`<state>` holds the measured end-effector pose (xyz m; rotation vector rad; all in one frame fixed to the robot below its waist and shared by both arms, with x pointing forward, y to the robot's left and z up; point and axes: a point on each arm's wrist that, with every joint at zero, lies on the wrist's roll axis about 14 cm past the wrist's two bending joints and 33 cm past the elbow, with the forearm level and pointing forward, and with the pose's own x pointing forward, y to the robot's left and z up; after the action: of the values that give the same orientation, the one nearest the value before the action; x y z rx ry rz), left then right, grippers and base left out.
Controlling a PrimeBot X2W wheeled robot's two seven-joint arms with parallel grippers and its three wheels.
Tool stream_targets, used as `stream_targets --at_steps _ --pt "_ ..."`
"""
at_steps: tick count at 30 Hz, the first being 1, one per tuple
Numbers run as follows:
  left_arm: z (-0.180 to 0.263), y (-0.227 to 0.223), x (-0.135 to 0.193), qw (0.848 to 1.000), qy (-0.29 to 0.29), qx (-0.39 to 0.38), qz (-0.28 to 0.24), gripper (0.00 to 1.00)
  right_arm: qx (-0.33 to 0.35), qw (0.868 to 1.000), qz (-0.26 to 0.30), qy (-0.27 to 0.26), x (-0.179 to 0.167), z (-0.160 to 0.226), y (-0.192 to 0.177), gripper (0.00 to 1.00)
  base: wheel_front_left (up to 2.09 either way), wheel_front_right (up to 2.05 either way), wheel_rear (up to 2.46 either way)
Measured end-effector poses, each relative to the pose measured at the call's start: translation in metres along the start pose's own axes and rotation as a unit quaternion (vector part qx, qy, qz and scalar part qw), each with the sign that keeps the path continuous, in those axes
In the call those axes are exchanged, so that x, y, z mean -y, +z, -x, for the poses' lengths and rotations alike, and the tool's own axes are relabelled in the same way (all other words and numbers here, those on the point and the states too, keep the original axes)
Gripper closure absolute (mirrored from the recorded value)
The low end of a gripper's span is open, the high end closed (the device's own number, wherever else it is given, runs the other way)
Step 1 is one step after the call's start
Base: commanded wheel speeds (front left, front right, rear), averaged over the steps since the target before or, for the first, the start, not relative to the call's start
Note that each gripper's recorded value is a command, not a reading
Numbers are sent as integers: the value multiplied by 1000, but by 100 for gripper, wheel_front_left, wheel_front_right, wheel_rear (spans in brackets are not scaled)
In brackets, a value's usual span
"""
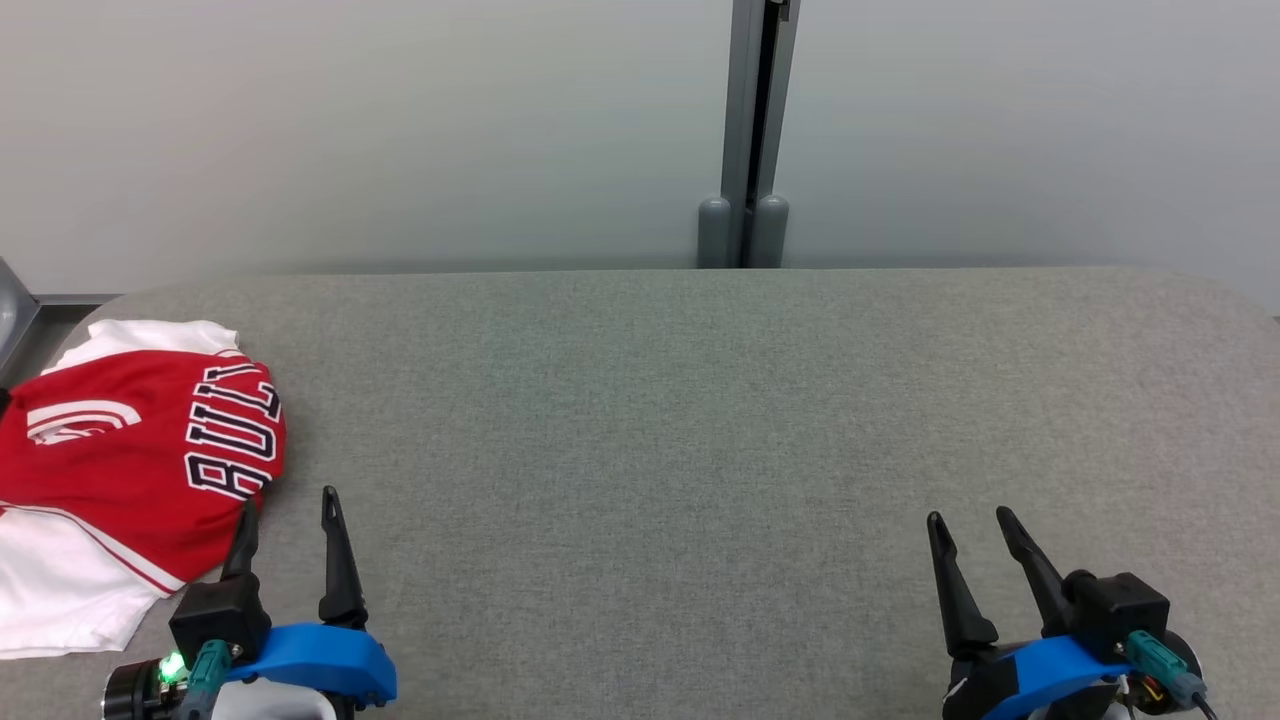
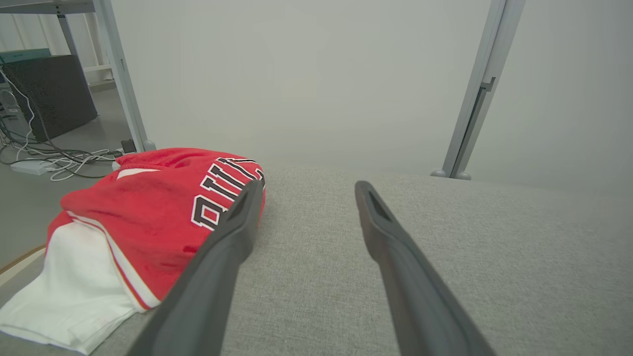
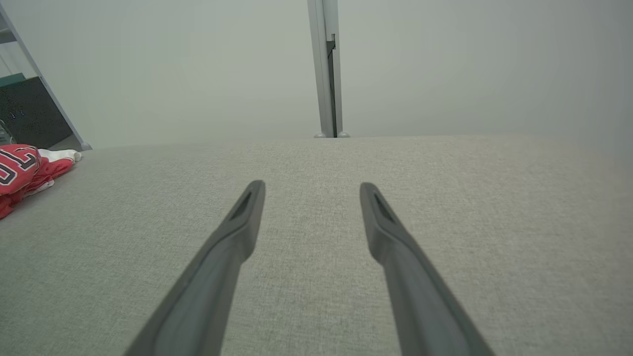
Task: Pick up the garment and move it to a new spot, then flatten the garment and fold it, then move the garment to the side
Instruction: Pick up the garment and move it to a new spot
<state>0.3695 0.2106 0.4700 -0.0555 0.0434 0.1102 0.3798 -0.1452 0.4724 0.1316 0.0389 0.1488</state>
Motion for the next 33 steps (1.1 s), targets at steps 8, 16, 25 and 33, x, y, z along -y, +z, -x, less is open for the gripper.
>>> stream_targets --at_steps 8,16,25,33 --pt "8 5 -20 1000 26 9 -2 0 0 999 -3 32 -22 -9 0 0 0 0 0" --pt "23 14 -51 997 71 23 -2 0 -3 997 -5 75 -50 -21 -2 0 0 0 0" --pt "46 18 -87 992 125 30 -5 0 -13 993 -4 118 -80 -33 -8 0 0 0 0" --pt "65 18 -114 985 168 29 -8 0 -20 988 -2 152 -104 -43 -14 0 0 0 0"
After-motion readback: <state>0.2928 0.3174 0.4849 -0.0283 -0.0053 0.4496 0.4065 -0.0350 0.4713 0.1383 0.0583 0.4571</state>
